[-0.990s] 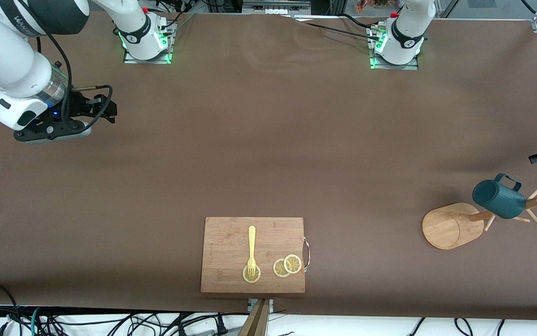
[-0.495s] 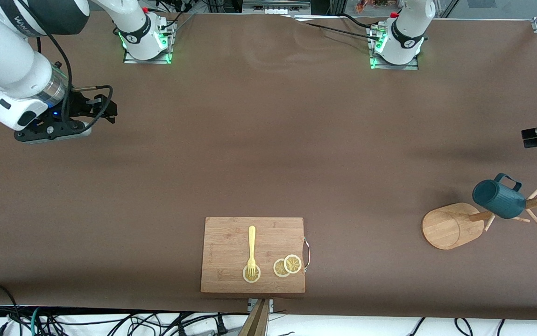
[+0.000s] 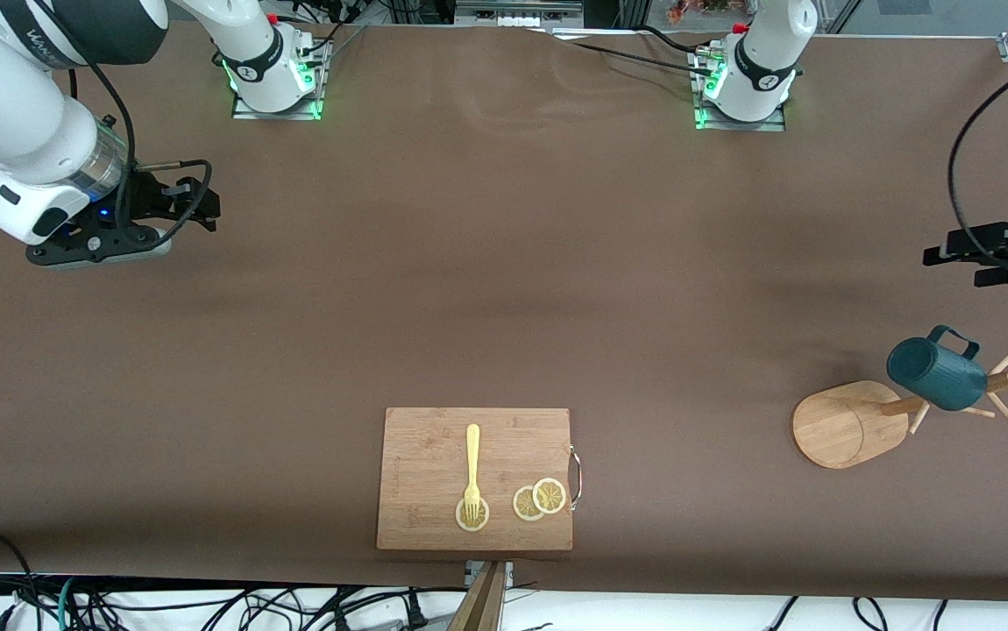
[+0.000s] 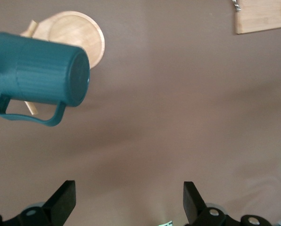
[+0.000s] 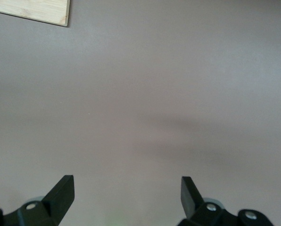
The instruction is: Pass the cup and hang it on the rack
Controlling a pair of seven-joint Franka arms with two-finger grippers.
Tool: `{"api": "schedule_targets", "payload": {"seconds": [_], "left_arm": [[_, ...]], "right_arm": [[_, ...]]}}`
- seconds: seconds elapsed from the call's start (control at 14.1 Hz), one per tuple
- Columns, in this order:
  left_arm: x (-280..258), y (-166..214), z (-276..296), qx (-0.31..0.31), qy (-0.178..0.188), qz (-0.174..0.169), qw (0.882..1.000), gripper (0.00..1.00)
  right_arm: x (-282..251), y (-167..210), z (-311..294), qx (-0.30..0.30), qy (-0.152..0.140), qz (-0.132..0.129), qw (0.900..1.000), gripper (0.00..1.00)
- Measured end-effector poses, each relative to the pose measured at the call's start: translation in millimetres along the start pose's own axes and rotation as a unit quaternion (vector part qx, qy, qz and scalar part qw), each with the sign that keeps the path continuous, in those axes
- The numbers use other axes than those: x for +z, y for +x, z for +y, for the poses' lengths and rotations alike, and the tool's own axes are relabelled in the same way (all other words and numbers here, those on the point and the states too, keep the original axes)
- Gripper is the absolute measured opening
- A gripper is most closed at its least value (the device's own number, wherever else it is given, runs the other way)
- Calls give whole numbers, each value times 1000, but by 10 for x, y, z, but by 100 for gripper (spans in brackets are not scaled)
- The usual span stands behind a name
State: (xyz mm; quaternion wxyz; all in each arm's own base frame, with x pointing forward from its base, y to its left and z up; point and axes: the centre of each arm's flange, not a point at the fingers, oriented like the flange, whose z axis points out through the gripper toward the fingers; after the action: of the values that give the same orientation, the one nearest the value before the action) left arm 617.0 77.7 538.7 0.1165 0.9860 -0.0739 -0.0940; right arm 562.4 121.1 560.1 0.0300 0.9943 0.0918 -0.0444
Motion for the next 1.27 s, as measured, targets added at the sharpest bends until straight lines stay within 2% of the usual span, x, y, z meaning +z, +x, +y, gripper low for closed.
{"api": "schedule_targets", "payload": {"seconds": [0.21, 0.35, 0.71, 0.92, 1.27], "left_arm": [[-149, 47, 710, -46, 69, 5, 997, 100], [-302, -49, 1036, -56, 89, 22, 994, 100], [-688, -434, 1101, -63, 91, 48, 993, 100], [-589, -442, 1275, -48, 91, 31, 994, 100], [-433, -359, 1245, -50, 89, 4, 995, 100]], "right_arm": [[-74, -79, 157, 21, 22, -5, 1000, 100], [-120, -150, 366, 38, 35, -9, 999, 100], [-171, -371, 571, 56, 44, -9, 997, 100], [-128, -345, 576, 56, 44, -10, 997, 100], [-86, -316, 573, 56, 43, -13, 997, 100]]}}
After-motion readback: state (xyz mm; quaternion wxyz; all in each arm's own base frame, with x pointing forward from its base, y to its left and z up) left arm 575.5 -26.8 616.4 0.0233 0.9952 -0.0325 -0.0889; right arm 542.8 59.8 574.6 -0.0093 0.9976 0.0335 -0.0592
